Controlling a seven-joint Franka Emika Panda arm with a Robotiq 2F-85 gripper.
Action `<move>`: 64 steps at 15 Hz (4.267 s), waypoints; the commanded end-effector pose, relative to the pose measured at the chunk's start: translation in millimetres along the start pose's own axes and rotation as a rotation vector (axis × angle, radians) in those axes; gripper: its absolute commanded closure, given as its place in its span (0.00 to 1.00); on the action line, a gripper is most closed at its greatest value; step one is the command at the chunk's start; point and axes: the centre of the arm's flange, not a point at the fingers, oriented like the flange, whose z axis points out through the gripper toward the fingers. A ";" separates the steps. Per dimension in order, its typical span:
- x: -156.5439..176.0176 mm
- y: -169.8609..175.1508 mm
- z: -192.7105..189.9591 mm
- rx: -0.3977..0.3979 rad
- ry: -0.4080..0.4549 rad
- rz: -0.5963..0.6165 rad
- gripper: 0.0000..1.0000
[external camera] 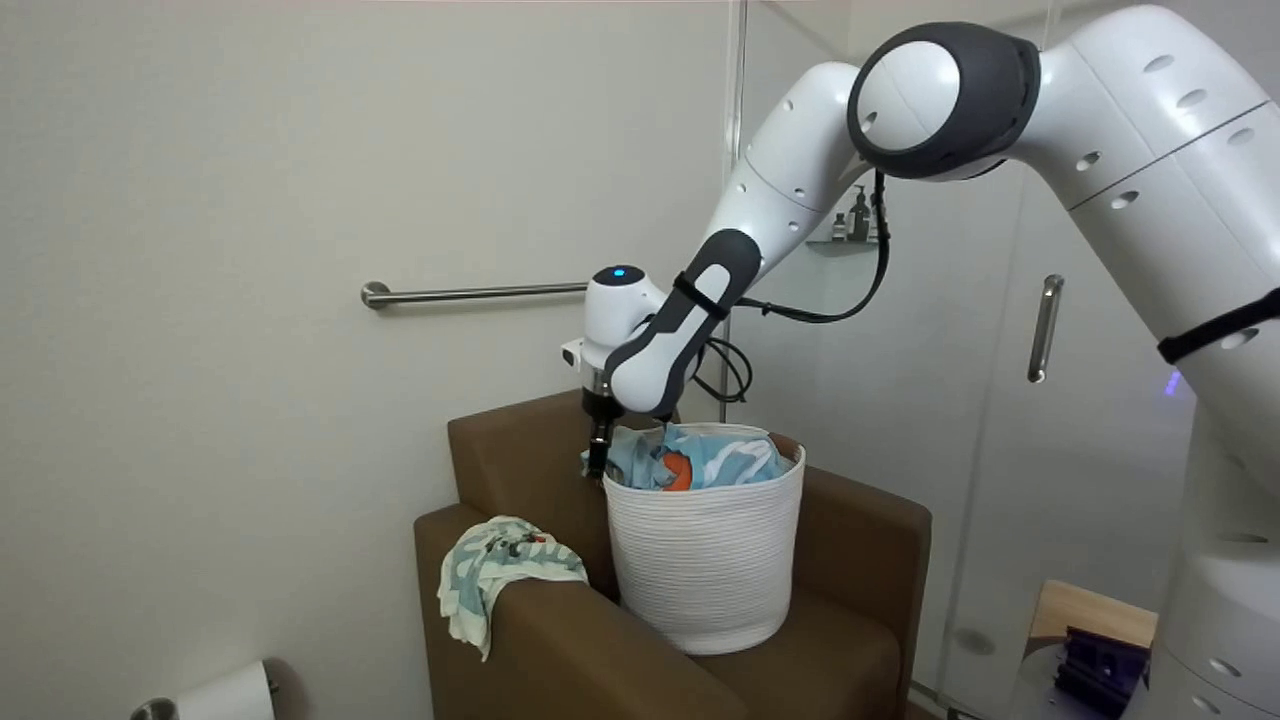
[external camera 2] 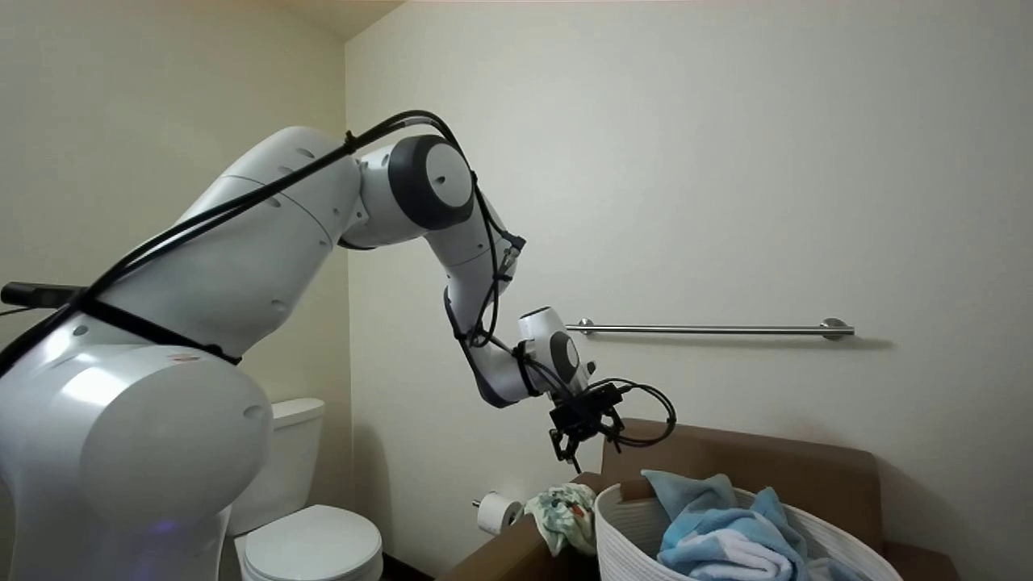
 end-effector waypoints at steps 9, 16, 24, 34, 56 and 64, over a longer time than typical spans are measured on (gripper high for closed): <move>46.0 -40.3 11.2 0.032 -0.005 -0.137 0.00; 64.0 -59.0 23.7 0.048 -0.016 -0.235 0.00; 101.7 -64.4 42.2 0.018 -0.006 -0.294 0.00; 129.7 -69.8 75.5 0.000 -0.013 -0.300 0.00; 131.8 -88.5 122.7 0.106 -0.144 -0.439 0.00; 134.9 -84.2 123.9 0.120 -0.152 -0.477 0.00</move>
